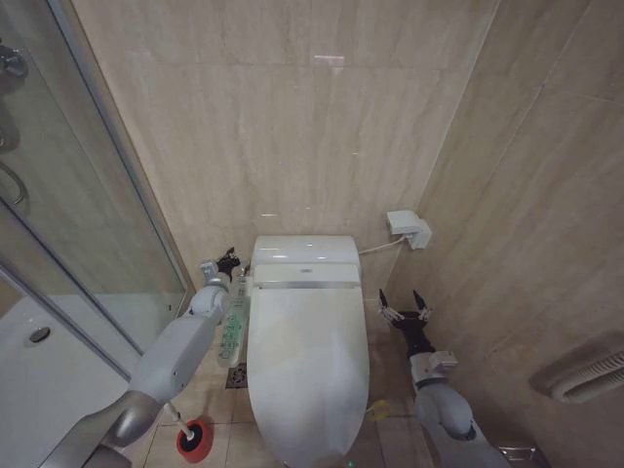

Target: Open the toilet lid, clean the toilet bowl with a toilet brush, close the toilet lid, and flush.

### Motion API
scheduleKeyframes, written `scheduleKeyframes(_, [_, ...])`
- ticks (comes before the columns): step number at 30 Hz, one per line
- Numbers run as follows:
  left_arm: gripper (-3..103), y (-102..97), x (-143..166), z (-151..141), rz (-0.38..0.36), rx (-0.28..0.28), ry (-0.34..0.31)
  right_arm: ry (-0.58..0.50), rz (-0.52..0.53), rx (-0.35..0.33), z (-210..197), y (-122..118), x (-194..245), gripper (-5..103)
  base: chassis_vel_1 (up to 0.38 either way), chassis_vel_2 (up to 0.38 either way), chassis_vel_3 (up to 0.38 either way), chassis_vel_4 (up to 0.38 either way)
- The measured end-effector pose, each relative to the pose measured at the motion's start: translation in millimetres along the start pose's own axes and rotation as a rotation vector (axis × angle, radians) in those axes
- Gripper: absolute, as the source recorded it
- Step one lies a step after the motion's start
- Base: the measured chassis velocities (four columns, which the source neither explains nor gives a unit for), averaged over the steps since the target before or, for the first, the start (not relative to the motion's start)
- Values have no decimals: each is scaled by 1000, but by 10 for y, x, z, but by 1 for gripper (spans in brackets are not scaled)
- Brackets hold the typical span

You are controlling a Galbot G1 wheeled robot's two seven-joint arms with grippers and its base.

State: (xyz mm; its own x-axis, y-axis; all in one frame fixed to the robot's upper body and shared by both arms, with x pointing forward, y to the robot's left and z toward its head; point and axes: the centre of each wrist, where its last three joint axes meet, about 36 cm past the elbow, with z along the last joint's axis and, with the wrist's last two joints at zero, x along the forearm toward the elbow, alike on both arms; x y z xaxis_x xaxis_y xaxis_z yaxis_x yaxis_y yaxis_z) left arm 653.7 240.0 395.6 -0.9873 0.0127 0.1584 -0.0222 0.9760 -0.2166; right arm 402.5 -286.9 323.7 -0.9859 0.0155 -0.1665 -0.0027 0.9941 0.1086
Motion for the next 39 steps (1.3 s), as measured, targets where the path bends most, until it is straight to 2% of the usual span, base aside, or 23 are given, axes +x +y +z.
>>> scheduleKeyframes(3, [0, -17, -80, 5, 5, -15, 26, 0, 0, 0, 0, 0, 0, 100, 0, 0, 0, 0])
scheduleKeyframes(11, [0, -72, -255, -77, 57, -39, 45, 0, 0, 0, 0, 0, 0, 100, 0, 0, 0, 0])
scheduleKeyframes(19, [0, -130, -291, -31, 50, 1, 92, 0, 0, 0, 0, 0, 0, 100, 0, 0, 0, 0])
scheduleKeyframes(23, [0, -86, -283, 86, 26, 8, 120, 0, 0, 0, 0, 0, 0, 100, 0, 0, 0, 0])
scheduleKeyframes(29, [0, -31, -313, 85, -1, 13, 156, 0, 0, 0, 0, 0, 0, 100, 0, 0, 0, 0])
scheduleKeyframes(33, [0, -18, -339, 45, -3, 47, 184, 0, 0, 0, 0, 0, 0, 100, 0, 0, 0, 0])
scheduleKeyframes(39, [0, 20, -371, 29, 25, 65, 203, 0, 0, 0, 0, 0, 0, 100, 0, 0, 0, 0])
